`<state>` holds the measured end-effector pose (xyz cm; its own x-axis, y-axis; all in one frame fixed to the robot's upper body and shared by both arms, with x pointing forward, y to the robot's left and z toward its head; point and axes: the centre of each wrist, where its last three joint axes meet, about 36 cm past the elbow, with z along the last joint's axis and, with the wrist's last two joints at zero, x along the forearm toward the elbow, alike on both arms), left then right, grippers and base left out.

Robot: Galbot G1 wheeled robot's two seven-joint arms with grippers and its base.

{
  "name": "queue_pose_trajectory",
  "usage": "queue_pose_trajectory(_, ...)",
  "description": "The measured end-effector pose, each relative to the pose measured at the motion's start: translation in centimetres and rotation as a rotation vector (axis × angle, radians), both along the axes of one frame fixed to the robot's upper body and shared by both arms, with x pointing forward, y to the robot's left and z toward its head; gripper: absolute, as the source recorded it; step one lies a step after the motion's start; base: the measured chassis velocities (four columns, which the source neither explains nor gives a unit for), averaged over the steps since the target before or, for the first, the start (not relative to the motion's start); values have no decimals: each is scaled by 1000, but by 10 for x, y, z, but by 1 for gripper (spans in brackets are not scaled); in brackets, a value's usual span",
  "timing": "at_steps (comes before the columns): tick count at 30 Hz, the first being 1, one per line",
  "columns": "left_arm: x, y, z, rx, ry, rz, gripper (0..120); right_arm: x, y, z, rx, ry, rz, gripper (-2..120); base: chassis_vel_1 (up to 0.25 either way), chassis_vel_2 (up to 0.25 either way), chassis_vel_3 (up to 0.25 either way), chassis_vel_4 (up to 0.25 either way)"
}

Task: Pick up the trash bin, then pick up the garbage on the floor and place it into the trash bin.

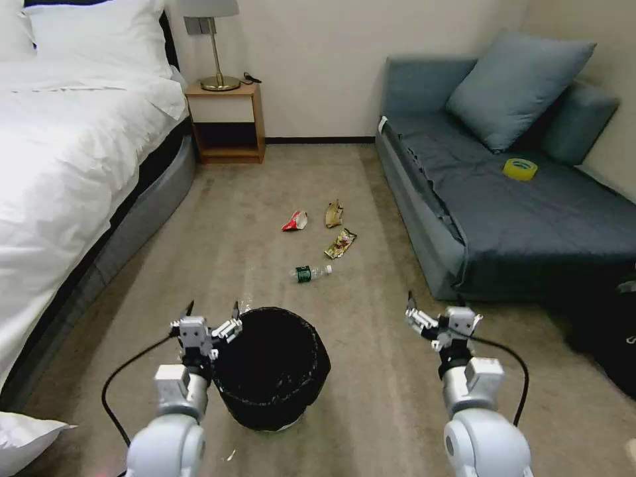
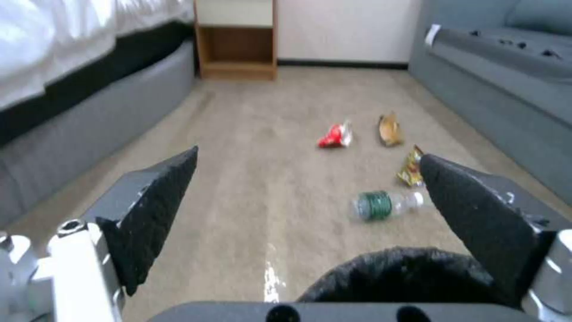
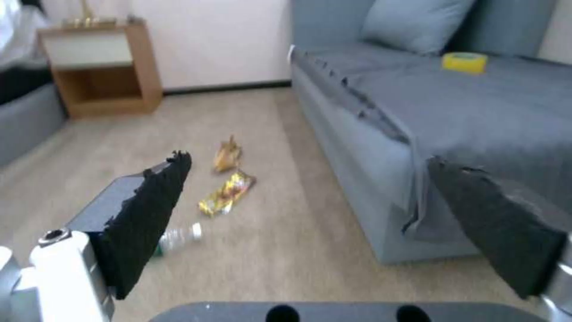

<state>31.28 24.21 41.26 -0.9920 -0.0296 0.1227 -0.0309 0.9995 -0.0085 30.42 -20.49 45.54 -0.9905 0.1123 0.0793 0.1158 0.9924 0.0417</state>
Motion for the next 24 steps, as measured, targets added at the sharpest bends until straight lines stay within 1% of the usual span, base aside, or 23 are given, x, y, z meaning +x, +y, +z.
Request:
queue_pose_trajectory(1,1,1,5,-5,-1,1,100,0,0,4,4,-6,-5,100,0,0,0,0)
queue_pose_trajectory(2,2,5,17,-16,-2,3,100,-1,0,9,9,-11,-16,100,0,0,0,0)
queue_pose_trajectory(3,2,5,17,-16,-2,3,100,-1,0,9,9,-11,-16,100,0,0,0,0)
queue_pose_trajectory(6,4,12,49,-54,18,-6,100,-3,1,10,12,-3,-22,100,0,0,0,0)
queue_pose_trajectory(7,4,12,49,-54,18,-6,100,-3,1,10,12,-3,-22,100,0,0,0,0)
queue_pose_trajectory(8,4,14,57,-62,22,-9,100,-4,1,10,13,0,-23,100,0,0,0,0)
queue_pose_trajectory(10,4,15,61,-68,27,-12,100,-3,1,10,13,-1,-24,100,0,0,0,0)
queue_pose_trajectory(15,4,15,64,-73,33,-12,100,-4,1,10,16,-1,-26,100,0,0,0,0)
queue_pose_trajectory(17,2,15,69,-90,56,-3,100,-3,1,10,18,-2,-27,100,0,0,0,0)
queue_pose_trajectory(18,2,15,69,-90,56,-3,100,-3,1,10,18,-2,-27,100,0,0,0,0)
queue_pose_trajectory(21,-2,15,81,-130,126,16,100,-3,1,10,19,-3,-28,100,0,0,0,0)
queue_pose_trajectory(22,-5,14,87,-149,173,23,100,-3,1,10,19,-3,-29,100,0,0,0,0)
queue_pose_trajectory(23,-5,14,87,-149,173,23,100,-3,1,10,19,-3,-29,100,0,0,0,0)
queue_pose_trajectory(24,-7,13,92,-159,203,26,100,-3,1,9,19,-2,-29,100,0,0,0,0)
